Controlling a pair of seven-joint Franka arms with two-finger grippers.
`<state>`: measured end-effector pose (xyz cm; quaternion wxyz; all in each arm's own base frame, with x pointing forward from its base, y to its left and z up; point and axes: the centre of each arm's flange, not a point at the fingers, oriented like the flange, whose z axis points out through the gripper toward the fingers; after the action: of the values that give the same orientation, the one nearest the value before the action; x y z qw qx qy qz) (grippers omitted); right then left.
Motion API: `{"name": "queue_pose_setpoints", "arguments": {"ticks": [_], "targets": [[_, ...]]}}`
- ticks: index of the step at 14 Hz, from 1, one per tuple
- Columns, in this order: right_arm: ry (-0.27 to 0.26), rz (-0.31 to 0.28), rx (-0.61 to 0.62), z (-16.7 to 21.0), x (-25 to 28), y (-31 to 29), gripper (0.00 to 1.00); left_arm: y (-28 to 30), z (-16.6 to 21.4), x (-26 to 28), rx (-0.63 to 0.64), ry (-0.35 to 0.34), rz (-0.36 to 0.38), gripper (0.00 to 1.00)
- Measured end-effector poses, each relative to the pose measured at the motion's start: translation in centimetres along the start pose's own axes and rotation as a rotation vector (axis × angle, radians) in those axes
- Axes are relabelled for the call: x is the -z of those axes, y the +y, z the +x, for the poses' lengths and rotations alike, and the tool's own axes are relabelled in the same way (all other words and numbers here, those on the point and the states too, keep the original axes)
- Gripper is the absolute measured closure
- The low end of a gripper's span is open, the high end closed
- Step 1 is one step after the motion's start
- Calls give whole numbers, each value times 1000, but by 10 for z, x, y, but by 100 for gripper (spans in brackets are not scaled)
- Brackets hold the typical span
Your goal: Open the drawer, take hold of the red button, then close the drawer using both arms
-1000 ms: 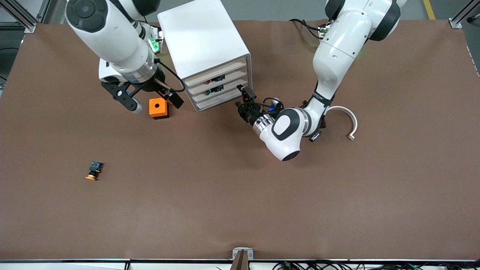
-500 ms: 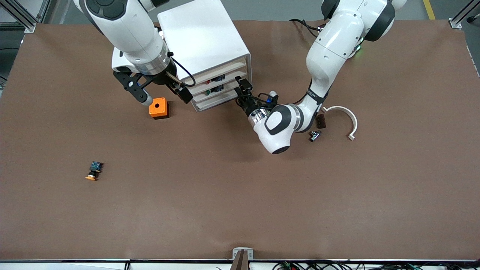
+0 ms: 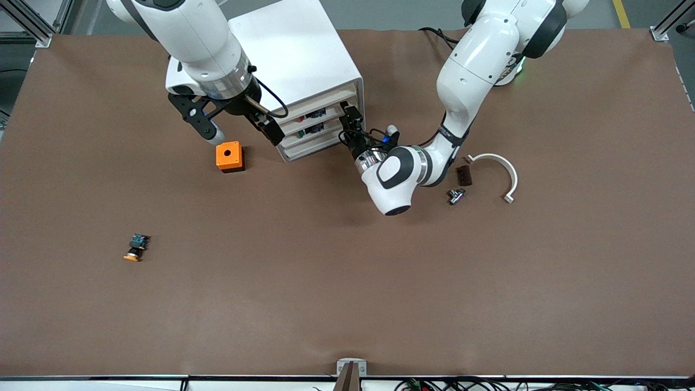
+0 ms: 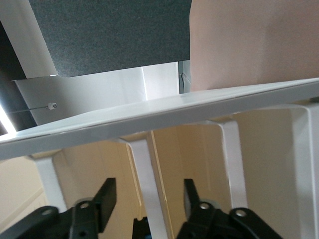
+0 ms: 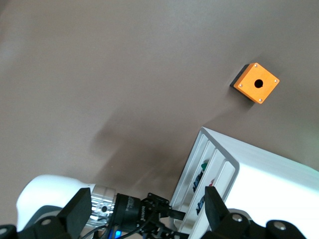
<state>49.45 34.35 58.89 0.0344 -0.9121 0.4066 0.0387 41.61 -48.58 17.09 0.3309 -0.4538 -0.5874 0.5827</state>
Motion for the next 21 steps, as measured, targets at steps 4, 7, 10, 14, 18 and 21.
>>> {"name": "queue_pose_setpoints", "arguments": {"ticks": [4,7,10,14,18,21], "targets": [[2,18,-59,-2,3,-2,0,0,-3,-11,-1,17,3,67],[4,53,-91,-1,5,-6,0,0,-3,-11,0,18,2,81],[2,59,-114,-6,-2,-12,0,2,-2,-10,25,16,2,89],[-1,55,-116,-19,-10,-18,0,3,2,1,31,0,0,89],[-4,62,-152,-31,-19,-25,0,4,17,44,38,-67,-14,89],[-7,41,-181,-43,-40,-34,0,3,33,90,37,-147,-42,88]]}}
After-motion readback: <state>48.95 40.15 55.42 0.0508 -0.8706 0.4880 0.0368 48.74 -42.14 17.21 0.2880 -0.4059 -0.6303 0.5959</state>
